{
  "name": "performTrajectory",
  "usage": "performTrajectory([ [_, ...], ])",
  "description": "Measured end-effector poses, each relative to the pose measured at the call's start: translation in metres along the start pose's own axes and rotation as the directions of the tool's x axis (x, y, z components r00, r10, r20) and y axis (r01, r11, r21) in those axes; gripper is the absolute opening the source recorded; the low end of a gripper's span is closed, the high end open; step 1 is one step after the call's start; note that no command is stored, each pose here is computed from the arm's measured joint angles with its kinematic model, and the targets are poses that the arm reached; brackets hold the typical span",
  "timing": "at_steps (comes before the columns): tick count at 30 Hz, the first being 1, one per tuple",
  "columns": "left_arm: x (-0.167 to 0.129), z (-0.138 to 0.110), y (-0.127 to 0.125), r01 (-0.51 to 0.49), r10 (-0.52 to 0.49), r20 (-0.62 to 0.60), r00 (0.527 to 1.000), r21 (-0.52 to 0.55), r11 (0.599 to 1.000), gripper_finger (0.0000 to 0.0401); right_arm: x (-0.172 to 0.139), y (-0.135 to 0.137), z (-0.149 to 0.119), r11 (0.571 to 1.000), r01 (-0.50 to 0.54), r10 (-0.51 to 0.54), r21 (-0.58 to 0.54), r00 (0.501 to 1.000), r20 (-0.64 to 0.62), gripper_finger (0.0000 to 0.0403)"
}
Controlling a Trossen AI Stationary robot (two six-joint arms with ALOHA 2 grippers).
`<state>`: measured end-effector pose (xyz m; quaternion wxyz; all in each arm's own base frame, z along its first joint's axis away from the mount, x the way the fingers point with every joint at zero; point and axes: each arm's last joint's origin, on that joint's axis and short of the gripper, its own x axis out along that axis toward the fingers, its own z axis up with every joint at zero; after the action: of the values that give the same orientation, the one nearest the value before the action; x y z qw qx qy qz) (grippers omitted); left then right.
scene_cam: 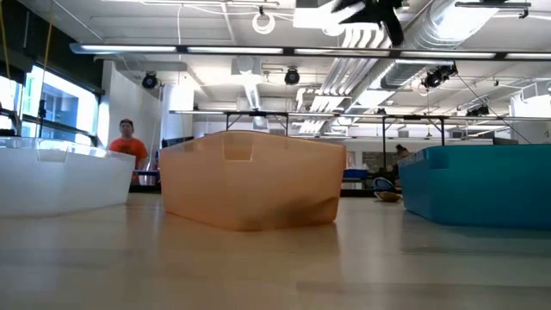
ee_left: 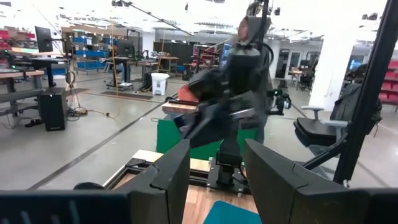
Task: Sort silverware by color (type)
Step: Put the top purple spoon into the blue bin
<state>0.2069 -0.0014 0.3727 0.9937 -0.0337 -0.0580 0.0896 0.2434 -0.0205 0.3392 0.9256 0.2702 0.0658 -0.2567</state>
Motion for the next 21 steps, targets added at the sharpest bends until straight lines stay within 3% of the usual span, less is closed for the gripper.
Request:
performTrajectory([
  [3,0.000,0.000,0.000,0.000,0.000,-0.002,1.000,0.032,0.999,0.0138,0.009,-0.023,0.001,0.960,0.278,-0.274,0.041,0.959,-0.074,0.0078],
  [5,0.000,0.000,0.000,0.000,0.000,-0.001,1.000,0.038,0.999,0.0138,0.013,-0.041,0.001,0.910,0.401,-0.386,0.103,0.912,-0.136,0.0085],
  [9,0.000,0.000,0.000,-0.002,0.002,-0.001,1.000,0.022,1.000,0.0138,0.023,-0.074,-0.001,0.793,0.566,-0.502,0.227,0.817,-0.282,0.0104],
  [13,0.001,-0.003,0.000,-0.003,0.003,-0.026,1.000,0.000,1.000,0.0138,0.033,-0.105,-0.003,0.615,0.721,-0.634,0.319,0.693,-0.343,0.0122],
  [15,0.001,-0.003,0.000,-0.004,0.003,-0.025,1.000,-0.023,1.000,0.0138,0.040,-0.121,-0.001,0.520,0.754,-0.658,0.401,0.653,-0.375,0.0128],
  [21,0.002,-0.003,0.000,-0.007,0.006,-0.025,1.000,-0.064,0.998,0.0138,0.065,-0.169,-0.007,0.345,0.837,-0.685,0.424,0.534,-0.496,0.0134],
])
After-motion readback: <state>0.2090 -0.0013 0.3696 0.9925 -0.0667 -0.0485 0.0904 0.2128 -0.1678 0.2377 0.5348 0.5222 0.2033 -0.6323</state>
